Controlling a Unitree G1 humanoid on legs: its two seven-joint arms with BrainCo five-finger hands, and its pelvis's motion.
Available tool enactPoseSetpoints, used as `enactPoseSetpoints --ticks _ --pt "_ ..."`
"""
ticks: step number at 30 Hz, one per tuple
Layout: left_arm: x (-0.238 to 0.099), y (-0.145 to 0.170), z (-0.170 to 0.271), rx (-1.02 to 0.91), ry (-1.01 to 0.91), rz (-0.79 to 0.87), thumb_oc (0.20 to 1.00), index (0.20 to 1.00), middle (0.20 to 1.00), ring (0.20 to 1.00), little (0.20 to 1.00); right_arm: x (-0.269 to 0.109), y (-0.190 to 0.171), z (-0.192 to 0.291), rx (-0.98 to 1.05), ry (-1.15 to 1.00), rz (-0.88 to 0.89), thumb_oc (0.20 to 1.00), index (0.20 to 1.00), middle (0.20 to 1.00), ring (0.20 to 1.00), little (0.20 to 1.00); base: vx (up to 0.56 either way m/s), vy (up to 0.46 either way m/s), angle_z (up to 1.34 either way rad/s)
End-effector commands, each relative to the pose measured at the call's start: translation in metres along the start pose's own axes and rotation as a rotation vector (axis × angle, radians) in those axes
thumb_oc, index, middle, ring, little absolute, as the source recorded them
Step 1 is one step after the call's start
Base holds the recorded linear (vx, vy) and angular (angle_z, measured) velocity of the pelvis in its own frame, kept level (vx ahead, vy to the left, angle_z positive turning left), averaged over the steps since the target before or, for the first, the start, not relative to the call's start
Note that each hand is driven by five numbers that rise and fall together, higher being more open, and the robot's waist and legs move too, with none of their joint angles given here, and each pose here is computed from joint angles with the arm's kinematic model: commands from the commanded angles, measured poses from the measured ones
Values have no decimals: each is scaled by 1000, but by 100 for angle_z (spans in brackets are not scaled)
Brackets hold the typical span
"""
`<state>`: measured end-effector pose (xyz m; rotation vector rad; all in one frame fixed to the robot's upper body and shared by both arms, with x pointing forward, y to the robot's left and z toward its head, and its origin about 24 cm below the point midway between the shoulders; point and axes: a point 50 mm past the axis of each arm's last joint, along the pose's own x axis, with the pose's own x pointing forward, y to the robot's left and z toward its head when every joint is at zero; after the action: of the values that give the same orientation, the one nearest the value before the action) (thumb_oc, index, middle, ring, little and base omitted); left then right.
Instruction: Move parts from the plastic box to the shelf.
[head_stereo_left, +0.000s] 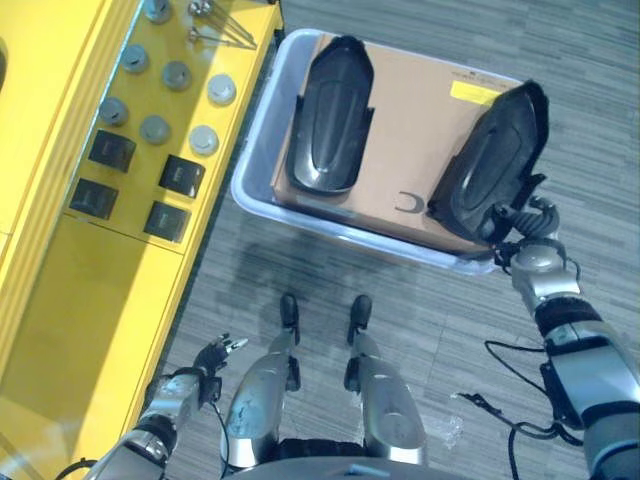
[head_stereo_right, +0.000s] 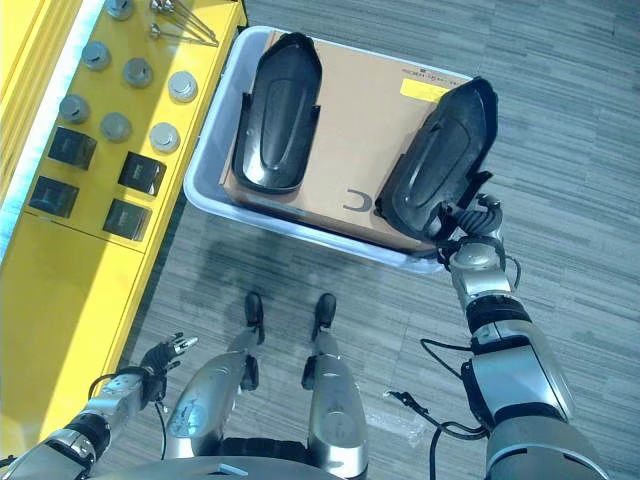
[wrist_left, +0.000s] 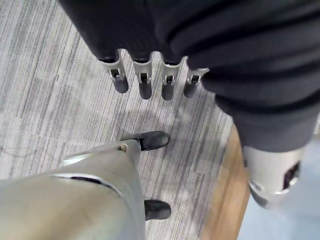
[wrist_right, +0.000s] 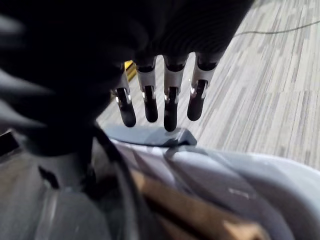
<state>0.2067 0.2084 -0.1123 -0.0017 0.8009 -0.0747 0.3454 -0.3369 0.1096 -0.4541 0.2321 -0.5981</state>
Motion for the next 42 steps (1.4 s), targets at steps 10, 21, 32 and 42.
enactPoseSetpoints --ticks 10,21,32,42 --pt "-4 6 -7 55 3 4 1000 1000 1000 1000 1000 1 -2 -22 -24 90 65 200 200 200 200 200 5 -6 2" --pt "-23 28 68 252 -286 284 1000 1000 1000 1000 1000 -33 -27 -17 -186 -221 -133 200 200 200 200 200 38 -8 0" --pt "-123 -22 238 236 -1055 -72 1000 1000 1000 1000 1000 -83 -53 54 -301 -798 -357 200 200 200 200 200 1 -45 0" --pt "-106 -89 253 183 -947 -326 1000 1000 1000 1000 1000 -126 -26 149 -224 -1267 -425 200 200 200 200 200 -20 12 -1"
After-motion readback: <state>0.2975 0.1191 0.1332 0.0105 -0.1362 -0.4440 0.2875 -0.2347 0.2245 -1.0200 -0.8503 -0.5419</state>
